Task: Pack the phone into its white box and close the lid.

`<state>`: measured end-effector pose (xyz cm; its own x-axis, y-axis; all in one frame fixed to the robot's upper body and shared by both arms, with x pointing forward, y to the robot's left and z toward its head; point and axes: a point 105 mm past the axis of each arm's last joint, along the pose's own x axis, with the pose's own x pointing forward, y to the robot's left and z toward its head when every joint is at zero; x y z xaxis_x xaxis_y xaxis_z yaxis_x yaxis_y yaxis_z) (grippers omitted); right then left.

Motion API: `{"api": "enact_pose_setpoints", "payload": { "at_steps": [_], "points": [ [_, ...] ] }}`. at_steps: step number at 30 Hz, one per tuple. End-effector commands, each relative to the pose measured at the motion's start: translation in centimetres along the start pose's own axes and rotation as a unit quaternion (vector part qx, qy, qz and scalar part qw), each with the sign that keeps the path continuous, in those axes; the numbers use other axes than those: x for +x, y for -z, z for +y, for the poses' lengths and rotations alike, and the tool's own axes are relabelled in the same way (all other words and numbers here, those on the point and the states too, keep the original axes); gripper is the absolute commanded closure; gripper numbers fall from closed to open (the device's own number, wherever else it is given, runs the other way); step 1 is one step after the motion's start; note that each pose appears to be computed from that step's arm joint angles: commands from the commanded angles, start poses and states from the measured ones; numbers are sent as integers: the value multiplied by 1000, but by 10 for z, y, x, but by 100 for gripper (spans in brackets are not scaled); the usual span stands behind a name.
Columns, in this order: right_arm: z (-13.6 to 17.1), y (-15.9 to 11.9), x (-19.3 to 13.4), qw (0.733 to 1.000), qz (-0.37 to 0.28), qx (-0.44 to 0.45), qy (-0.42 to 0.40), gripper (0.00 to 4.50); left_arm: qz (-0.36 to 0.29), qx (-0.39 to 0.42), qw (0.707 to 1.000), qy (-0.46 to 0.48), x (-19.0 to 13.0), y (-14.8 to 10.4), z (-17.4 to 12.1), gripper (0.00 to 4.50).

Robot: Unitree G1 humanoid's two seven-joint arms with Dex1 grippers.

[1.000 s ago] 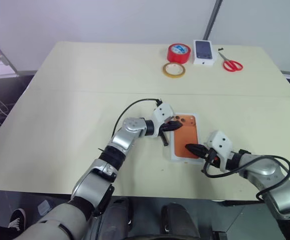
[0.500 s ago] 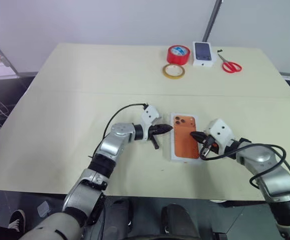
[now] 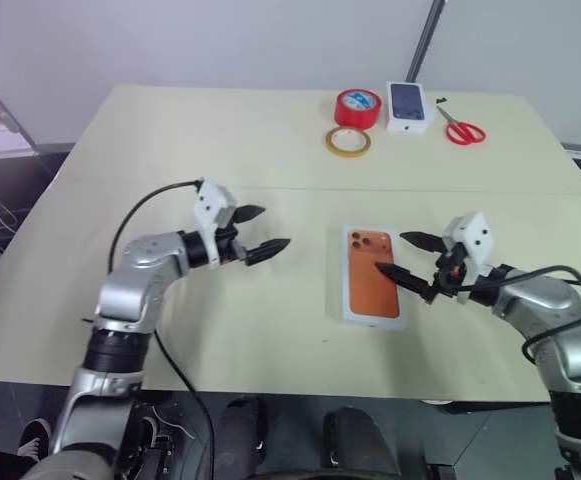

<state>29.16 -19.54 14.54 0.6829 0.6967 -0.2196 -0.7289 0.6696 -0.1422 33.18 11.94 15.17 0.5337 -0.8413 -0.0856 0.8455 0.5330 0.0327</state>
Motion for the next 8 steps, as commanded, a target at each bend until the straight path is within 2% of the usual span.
{"api": "enact_pose_setpoints", "payload": {
  "at_steps": [1, 4, 8],
  "points": [
    [-1, -8, -15, 999, -1, -46, -5, 51, -13, 18, 1000, -10, -22, -12, 2, 5],
    [-3, 5, -33, 999, 34, -20, -20, 51, 45, 5, 998, -51, -53, 14, 14, 5],
    [-13, 20, -44, 996, 83, -29, -14, 51, 58, -27, 994, -87, -78, 31, 24, 5]
  ]
}}
